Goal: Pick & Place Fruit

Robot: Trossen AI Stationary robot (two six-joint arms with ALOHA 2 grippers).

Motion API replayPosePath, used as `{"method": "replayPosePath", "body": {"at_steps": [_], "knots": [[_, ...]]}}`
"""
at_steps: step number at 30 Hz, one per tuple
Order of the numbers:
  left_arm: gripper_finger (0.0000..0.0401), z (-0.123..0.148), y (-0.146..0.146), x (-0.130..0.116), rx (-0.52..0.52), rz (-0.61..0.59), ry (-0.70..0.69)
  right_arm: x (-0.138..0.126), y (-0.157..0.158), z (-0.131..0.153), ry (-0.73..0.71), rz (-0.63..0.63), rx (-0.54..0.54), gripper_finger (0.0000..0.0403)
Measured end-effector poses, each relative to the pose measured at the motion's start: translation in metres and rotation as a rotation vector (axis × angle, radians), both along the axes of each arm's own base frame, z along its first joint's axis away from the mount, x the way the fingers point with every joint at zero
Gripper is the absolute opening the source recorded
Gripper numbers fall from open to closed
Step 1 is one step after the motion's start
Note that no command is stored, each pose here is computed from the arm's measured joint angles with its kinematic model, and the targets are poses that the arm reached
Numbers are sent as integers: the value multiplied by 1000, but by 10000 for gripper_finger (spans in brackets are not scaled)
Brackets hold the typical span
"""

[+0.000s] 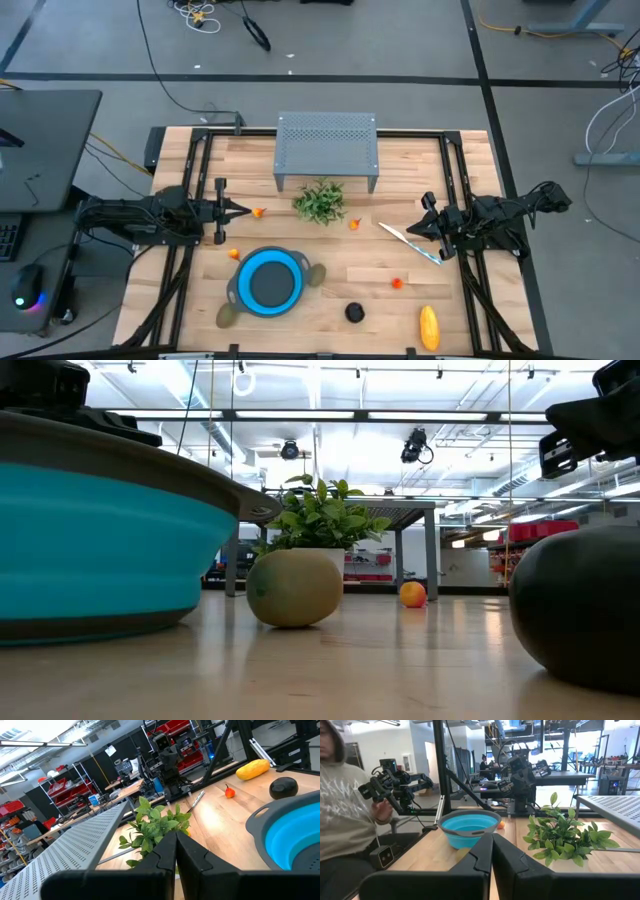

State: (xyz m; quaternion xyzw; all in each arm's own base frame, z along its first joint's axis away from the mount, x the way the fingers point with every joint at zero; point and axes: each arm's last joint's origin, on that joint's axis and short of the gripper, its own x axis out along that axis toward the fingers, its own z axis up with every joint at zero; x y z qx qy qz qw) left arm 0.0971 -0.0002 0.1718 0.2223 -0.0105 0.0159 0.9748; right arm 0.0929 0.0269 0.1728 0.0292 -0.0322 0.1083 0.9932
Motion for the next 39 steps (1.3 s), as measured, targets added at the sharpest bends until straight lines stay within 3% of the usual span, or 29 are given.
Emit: {"method": "replayPosePath", "body": {"at_steps": [16,19,23,32,39], "knots": [[18,0,0,0,-4,-12,-2,0,0,1,-15,0,5,17],[18,0,-2,0,-54,-55,-3,0,0,1,-12,0,4,17],[18,2,-4,0,-196,-136,-9,0,0,1,-9,0,3,17],[18,19,-4,-2,-403,-182,-176,0,0,3,-19,7,69,17],[18,30,-4,-6,-473,-220,-291,0,-1,7,-52,-30,93,17]]}}
